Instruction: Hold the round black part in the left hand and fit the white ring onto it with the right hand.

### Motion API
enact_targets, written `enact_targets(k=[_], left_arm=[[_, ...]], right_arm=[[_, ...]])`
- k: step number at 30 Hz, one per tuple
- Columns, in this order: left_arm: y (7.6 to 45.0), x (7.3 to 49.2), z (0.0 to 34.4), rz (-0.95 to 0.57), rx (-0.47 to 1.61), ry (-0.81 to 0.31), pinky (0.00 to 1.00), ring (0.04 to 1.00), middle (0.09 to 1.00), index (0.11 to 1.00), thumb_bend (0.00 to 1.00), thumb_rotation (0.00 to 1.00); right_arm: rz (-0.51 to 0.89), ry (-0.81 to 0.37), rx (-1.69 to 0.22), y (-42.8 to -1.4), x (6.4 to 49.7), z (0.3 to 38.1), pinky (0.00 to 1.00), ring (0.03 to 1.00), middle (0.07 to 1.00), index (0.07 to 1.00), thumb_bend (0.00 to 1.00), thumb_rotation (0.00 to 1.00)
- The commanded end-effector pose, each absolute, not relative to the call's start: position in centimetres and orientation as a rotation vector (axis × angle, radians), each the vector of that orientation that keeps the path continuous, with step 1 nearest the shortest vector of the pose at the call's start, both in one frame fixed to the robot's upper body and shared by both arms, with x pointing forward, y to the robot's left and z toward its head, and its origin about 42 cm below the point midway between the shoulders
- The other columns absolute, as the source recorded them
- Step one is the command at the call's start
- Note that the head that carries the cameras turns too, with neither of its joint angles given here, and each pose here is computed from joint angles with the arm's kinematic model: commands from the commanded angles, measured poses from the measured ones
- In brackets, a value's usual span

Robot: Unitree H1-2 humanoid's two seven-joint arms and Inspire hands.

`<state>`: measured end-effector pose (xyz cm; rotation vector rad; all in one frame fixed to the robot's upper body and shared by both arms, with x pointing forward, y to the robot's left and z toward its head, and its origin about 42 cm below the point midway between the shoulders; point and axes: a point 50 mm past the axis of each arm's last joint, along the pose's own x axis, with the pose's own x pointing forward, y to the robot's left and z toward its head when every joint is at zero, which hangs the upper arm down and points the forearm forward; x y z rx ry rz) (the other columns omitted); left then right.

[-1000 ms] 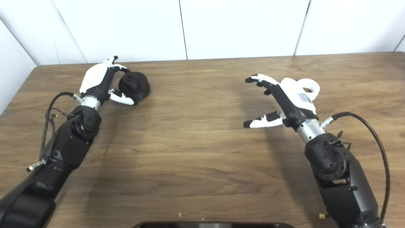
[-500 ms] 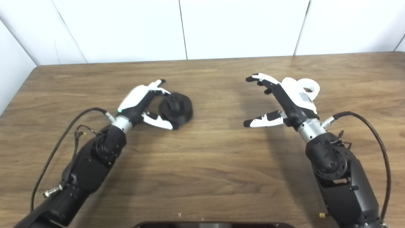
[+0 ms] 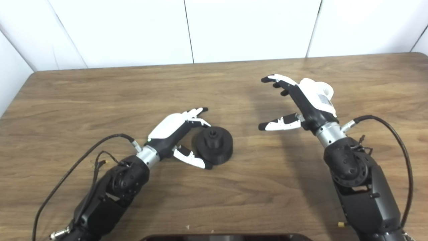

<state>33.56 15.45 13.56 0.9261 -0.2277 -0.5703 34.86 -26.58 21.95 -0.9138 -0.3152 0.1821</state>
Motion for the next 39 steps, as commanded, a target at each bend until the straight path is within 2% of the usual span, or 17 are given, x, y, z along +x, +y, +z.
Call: enact_targets(k=[1,11,13,16,18,23,27,31,34,39], left_arm=[[14.7,33.5,15.2,-0.566,0.92,-0.309,1.0,1.0,1.0,0.65,1.0,0.38],[14.4,33.2,15.0,-0.567,0.913,-0.32,1.0,1.0,1.0,0.65,0.99,0.38],[14.4,33.3,15.1,-0.566,0.908,-0.323,1.0,1.0,1.0,0.649,0.99,0.37],[14.3,33.4,15.0,-0.57,0.92,-0.327,1.0,1.0,1.0,0.651,0.98,0.38],[14.3,33.4,14.9,-0.57,0.916,-0.323,1.0,1.0,1.0,0.65,0.98,0.38],[14.4,33.4,14.8,-0.572,0.906,-0.314,1.0,1.0,1.0,0.645,0.99,0.37],[14.4,33.5,14.8,-0.572,0.913,-0.317,1.0,1.0,1.0,0.646,0.99,0.37],[14.4,33.5,14.8,-0.572,0.912,-0.317,1.0,1.0,1.0,0.645,0.99,0.36],[14.4,33.5,14.8,-0.573,0.909,-0.316,1.0,1.0,1.0,0.645,0.99,0.38],[14.5,33.6,15.0,-0.571,0.913,-0.319,1.0,1.0,1.0,0.648,0.99,0.39]], right_arm=[[0.143,-0.417,-0.918,-26.7,35.2,24.5,0.72,0.815,0.879,0.817,0.86,0.22],[0.142,-0.425,-0.916,-26.9,35.1,24.3,0.7,0.809,0.869,0.822,0.86,0.22],[0.108,-0.409,-0.959,-27.5,35.0,24.6,0.72,0.834,0.874,0.818,0.84,0.25],[-0.047,-0.359,-1.056,-29.0,35.3,25.1,0.75,0.877,0.906,0.806,0.83,0.32],[-0.15,-0.312,-1.103,-30.3,35.9,25.4,0.73,0.889,0.925,0.804,0.82,0.36],[-0.251,-0.199,-1.155,-32.7,36.9,26.2,0.73,0.916,0.944,0.807,0.84,0.37],[-0.277,-0.154,-1.185,-34.3,37.6,26.5,0.68,0.872,0.928,0.799,0.88,0.34],[-0.289,-0.105,-1.198,-35.1,38.1,26.8,0.76,0.907,0.942,0.814,0.87,0.33],[-0.292,-0.09,-1.208,-35.6,38.4,26.9,0.76,0.9,0.938,0.813,0.87,0.31],[-0.277,-0.054,-1.236,-36.2,39.1,26.7,0.76,0.898,0.939,0.817,0.89,0.33]])
